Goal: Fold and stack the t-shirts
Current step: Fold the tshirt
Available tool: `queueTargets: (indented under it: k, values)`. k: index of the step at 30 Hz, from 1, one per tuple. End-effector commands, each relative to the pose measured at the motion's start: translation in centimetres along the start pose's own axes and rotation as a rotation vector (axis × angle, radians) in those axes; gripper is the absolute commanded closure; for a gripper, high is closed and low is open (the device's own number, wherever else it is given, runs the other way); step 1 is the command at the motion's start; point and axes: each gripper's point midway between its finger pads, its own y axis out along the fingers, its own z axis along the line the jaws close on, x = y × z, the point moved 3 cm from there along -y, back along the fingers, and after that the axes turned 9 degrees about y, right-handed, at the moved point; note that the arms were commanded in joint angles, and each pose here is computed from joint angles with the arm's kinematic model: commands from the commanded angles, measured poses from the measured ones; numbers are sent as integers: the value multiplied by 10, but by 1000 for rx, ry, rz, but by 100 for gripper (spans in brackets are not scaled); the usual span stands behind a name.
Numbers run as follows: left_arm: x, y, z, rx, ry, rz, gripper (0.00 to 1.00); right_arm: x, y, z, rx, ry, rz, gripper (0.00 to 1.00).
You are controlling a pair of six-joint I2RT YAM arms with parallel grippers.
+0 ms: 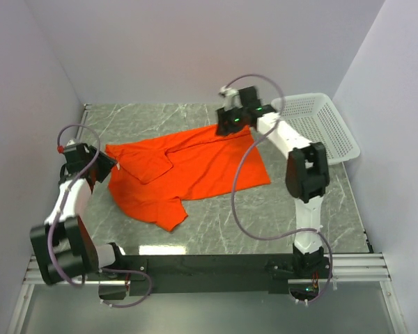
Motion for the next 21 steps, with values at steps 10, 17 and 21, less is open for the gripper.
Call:
queueTargets:
  k: [10,17,21]
  values:
    - [50,80,2,60,-16,21,56,52,-25,-127,-175,136,-168,58]
    - [50,95,8,93,3,54,56,49,-14,-164,-365,206,-150,53]
    - [48,100,11,97,9,71,56,55,-16,-173,-417,215,-151,53]
